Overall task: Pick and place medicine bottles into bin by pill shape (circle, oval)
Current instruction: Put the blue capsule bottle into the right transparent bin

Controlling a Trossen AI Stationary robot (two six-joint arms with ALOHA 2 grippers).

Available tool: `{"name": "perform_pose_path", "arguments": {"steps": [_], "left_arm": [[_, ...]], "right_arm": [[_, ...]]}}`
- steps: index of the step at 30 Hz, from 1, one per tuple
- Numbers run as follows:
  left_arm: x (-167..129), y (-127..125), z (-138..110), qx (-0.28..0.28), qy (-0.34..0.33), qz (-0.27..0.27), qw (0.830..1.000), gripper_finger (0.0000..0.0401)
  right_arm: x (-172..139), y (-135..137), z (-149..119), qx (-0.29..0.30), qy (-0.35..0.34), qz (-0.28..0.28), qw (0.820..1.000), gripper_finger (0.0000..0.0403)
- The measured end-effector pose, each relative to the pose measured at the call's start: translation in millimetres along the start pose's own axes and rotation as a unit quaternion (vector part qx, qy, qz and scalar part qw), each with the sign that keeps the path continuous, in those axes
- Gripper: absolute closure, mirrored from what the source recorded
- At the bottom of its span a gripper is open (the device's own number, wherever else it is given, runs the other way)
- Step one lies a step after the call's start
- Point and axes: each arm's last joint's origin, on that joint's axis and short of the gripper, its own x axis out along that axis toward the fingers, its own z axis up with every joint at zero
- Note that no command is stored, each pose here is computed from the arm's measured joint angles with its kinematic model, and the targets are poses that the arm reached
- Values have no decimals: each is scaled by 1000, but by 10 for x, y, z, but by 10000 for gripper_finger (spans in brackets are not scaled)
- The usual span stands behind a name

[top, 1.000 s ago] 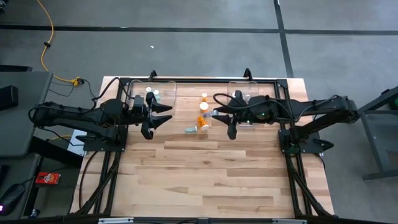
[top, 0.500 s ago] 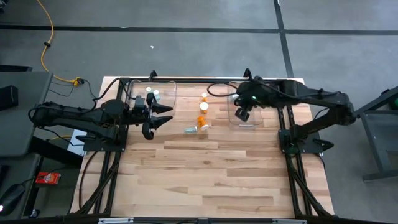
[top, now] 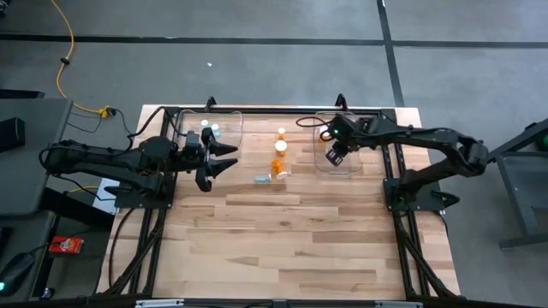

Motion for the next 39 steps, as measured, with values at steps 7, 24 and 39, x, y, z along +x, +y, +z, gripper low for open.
{"name": "perform_pose_path", "arguments": {"steps": [7,24,39], "left_arm": [[0,11,4,0,-6,20,1000,215],[0,11,4,0,-6,20,1000,215],[0,11,4,0,-6,21,1000,215]], "right_arm": [[268,-177,12,94,34,-9,995,306],[562,-211,174,105,85,-38,990,305],[537,-206,171,114,85,-31,989,213]]}}
